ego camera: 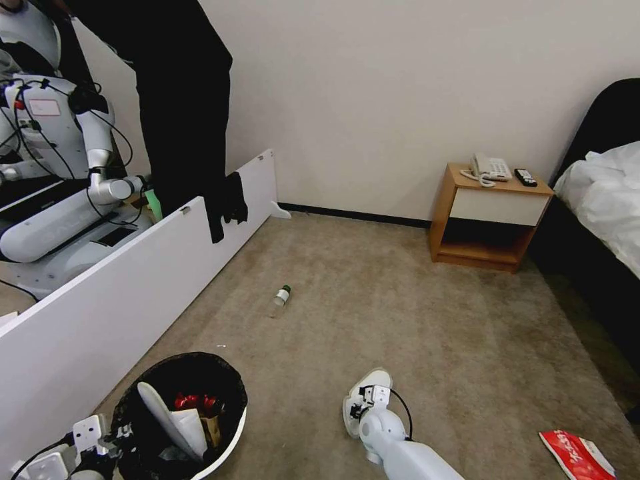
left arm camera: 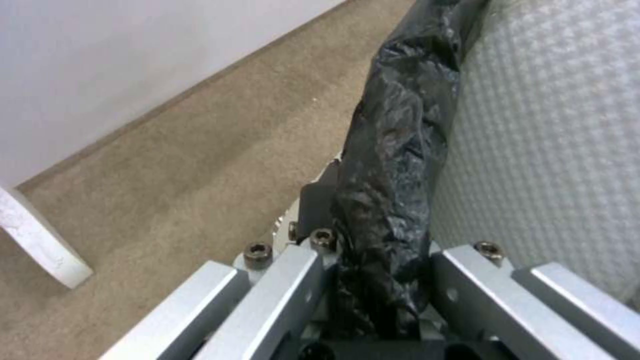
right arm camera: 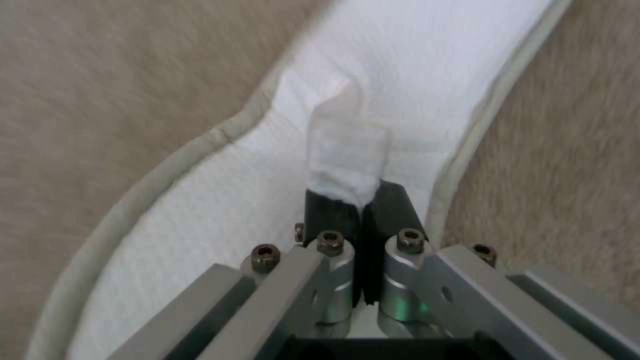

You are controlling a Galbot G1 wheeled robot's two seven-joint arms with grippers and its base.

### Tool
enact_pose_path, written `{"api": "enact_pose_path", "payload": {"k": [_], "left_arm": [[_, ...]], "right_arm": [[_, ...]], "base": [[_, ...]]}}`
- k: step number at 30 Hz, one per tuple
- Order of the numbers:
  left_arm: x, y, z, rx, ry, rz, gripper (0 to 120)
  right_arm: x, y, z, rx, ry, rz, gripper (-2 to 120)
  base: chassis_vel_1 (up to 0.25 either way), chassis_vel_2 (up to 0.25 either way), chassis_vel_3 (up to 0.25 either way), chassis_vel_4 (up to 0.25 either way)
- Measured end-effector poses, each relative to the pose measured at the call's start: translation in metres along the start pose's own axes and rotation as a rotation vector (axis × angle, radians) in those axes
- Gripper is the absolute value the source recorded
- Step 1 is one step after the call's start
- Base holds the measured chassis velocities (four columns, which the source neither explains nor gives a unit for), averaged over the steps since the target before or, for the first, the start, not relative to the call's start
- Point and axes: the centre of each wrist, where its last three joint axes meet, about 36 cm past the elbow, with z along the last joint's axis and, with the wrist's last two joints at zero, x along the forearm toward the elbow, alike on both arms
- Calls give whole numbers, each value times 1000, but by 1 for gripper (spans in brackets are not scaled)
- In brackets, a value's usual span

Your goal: Pick up the trash bin, then pick up the garbage from the floor and place it into the trash bin.

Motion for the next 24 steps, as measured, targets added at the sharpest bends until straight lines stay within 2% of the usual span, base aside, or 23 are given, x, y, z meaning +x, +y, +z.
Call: {"api": "enact_pose_path", "payload": {"k": [4, 6, 11, 16, 20, 22, 24], "left_arm": [[1, -2, -1, -4, 3, 6, 2], [2, -5, -2, -7, 7, 15, 2], [1, -11, -3, -7, 14, 31, 2], [2, -19, -9, 14, 34, 60, 2], [4, -21, -14, 16, 37, 67, 2], [9, -23, -19, 23, 44, 77, 2], [12, -24, -22, 30, 48, 85, 2]], "right_arm": [[18, 2, -9, -8, -60, -41, 0], [42, 3, -21, -18, -127, -91, 0], [72, -4, -40, -16, -226, -140, 0], [126, -25, -85, 37, -407, -177, 0], [146, -25, -105, 59, -493, -196, 0], [173, -21, -128, 83, -581, -230, 0], [184, -19, -136, 95, -623, -248, 0]], "base": [[0, 0, 0, 0], [0, 0, 0, 0], [0, 0, 0, 0], [0, 0, 0, 0], [0, 0, 0, 0], [0, 0, 0, 0], [0, 0, 0, 0]]}}
